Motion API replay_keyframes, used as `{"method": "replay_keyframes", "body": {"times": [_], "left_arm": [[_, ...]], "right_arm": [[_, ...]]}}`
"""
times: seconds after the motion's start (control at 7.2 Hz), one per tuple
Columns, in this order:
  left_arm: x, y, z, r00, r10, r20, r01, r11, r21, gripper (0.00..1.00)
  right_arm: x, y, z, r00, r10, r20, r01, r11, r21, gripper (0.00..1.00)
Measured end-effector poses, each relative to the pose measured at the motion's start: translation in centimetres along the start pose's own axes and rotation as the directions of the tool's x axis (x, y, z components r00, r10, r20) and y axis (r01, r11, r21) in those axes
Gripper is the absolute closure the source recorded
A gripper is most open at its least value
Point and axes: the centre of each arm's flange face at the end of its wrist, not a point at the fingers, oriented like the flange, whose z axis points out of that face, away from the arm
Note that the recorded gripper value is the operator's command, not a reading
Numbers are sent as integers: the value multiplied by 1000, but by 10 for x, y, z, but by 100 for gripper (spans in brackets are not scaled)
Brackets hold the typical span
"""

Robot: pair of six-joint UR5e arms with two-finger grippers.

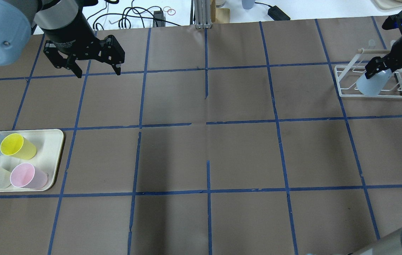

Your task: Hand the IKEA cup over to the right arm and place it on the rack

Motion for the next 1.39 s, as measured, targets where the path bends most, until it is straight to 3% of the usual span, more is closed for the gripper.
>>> {"method": "replay_keyframes", "body": {"times": [0.42, 0.69, 1.11, 1.39], "left_arm": [[-2, 0, -1, 1000, -3, -2, 3, 1000, 2, 0], [-2, 1, -2, 1000, -4, -2, 4, 1000, 4, 0], [-1, 2, -3, 1000, -3, -2, 3, 1000, 5, 0], [-2, 2, -3, 1000, -3, -1, 3, 1000, 4, 0]], "right_arm": [[2, 0, -6, 1000, -1, -11, 1, 1000, -3, 0], [-2, 3, -29, 1000, 2, -16, -2, 1000, -2, 0], [-48, 38, -117, 999, 13, 42, -11, 998, -60, 0], [-104, 60, -162, 992, 108, 71, -99, 989, -113, 0]]}}
